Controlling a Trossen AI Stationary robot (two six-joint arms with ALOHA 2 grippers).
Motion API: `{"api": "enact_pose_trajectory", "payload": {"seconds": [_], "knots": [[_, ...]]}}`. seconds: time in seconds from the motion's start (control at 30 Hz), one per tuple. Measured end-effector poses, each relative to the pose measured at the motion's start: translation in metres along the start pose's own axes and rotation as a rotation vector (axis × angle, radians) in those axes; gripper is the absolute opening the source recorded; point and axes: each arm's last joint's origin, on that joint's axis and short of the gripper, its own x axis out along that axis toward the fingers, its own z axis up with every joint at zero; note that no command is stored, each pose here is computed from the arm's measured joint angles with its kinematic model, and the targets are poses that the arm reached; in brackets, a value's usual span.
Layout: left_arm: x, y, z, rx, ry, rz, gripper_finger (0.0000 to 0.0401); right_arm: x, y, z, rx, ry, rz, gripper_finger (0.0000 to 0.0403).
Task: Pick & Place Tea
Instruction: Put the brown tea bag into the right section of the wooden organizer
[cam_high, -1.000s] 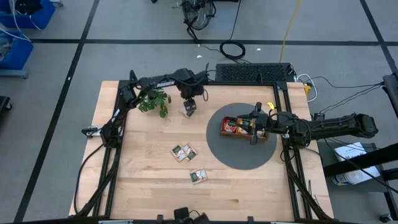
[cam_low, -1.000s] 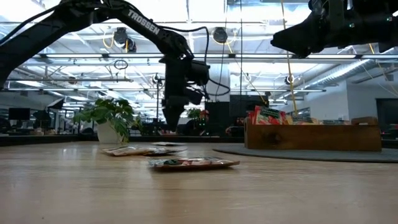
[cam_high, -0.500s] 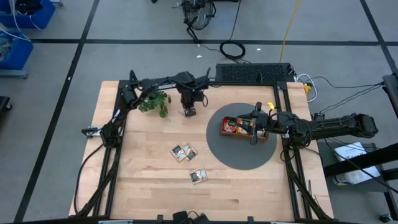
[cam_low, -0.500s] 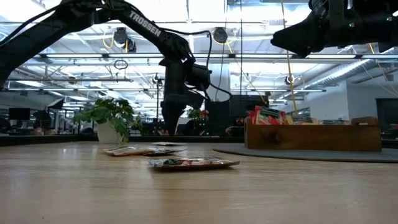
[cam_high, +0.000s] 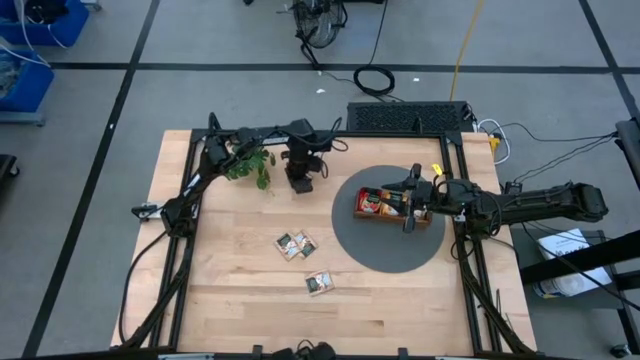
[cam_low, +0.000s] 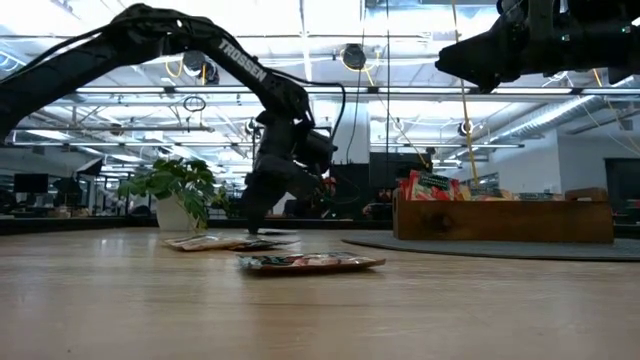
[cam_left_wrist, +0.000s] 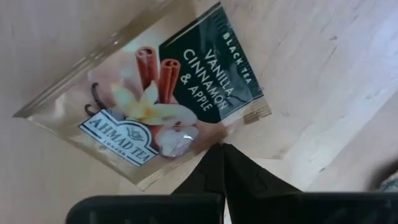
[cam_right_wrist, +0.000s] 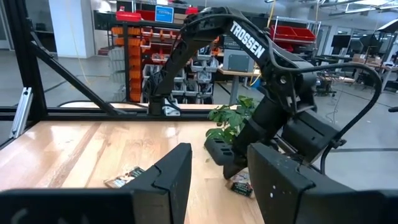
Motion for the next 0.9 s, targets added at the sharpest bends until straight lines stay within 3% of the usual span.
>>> {"api": "enact_pose_trajectory", "payload": {"seconds": [0.13,0.23,0.33,0.43,0.5,0.9], "knots": [[-0.001,-0.011,-0.005,0.084,0.046,-0.030,0.0001,0.000,0.000,0.000,-0.005,0.000,0.000,0.0141],[-0.008,-0.026,-0.013,0.183,0.093,0.009,0.0001,0.000,0.000,0.000,-0.006,0.001,0.000,0.0141],[-0.038,-0.033,-0.015,0.247,-0.064,0.100,0.0001,0.000,0.000,0.000,-0.008,0.002,0.000,0.0141],[-0.052,-0.026,-0.004,0.187,-0.257,0.127,0.0000,0.000,0.000,0.000,-0.012,0.000,0.000,0.0141],[-0.051,-0.016,0.002,0.138,-0.314,0.099,0.0000,0.000,0.000,0.000,-0.010,-0.001,0.000,0.0141],[-0.040,0.016,0.008,-0.003,-0.337,0.040,0.0000,0.000,0.001,0.001,0.004,-0.014,0.052,0.0141]]}}
